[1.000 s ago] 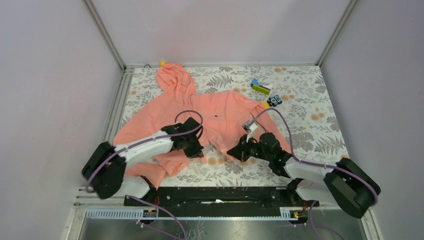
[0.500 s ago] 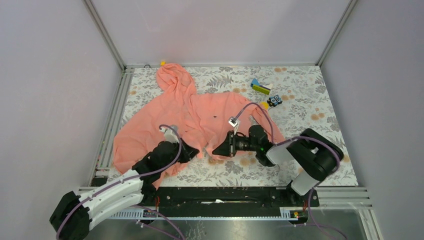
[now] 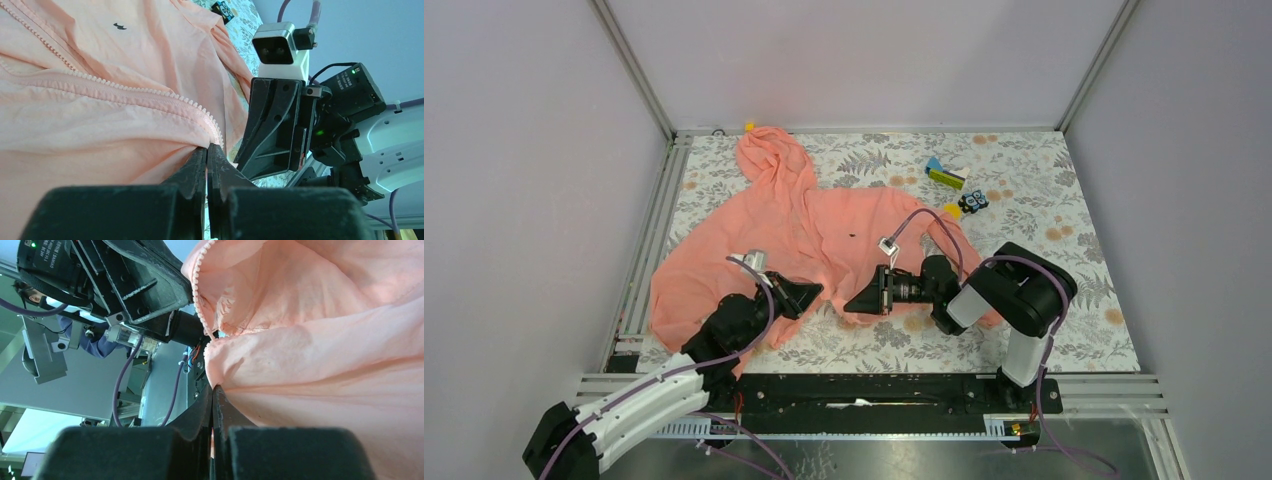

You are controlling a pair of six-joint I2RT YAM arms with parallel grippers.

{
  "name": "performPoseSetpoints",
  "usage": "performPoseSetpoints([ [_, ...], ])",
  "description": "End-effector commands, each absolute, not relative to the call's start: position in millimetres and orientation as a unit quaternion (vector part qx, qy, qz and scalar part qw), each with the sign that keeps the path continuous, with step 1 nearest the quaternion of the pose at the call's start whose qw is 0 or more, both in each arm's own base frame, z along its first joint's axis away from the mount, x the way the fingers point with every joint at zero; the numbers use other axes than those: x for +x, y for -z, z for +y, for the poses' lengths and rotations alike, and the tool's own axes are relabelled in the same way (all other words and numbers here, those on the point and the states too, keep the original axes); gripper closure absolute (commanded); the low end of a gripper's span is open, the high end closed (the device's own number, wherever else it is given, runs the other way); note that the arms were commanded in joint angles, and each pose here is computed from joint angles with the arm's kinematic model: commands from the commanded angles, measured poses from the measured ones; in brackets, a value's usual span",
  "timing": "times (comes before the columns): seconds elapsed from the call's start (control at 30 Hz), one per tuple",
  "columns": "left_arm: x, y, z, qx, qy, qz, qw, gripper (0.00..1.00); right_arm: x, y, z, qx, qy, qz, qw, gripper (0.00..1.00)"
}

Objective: Zip up the jacket

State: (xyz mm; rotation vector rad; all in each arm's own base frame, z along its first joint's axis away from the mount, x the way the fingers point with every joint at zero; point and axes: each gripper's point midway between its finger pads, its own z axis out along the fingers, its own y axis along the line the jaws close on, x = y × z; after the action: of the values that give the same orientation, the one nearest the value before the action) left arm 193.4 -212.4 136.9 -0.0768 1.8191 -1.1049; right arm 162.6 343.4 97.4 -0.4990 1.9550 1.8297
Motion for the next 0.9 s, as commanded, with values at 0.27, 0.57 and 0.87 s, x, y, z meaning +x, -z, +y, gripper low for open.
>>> performPoseSetpoints([
  [0.27,196,-142,-209,-0.044,0.461,0.731,0.502,1.00,189,-114,340,-0.137,-0.621,0.720,0.279,1.00],
  [0.57,203,-118,-200,-0.106,0.405,0.788,0.451,1.00,182,-54,292,-0.140,-0.460,0.834,0.270,1.00],
  [0.87,155,-61,-209,-0.099,0.364,0.887,0.266,0.89,158,-105,314,-0.248,-0.557,0.741,0.282,1.00],
])
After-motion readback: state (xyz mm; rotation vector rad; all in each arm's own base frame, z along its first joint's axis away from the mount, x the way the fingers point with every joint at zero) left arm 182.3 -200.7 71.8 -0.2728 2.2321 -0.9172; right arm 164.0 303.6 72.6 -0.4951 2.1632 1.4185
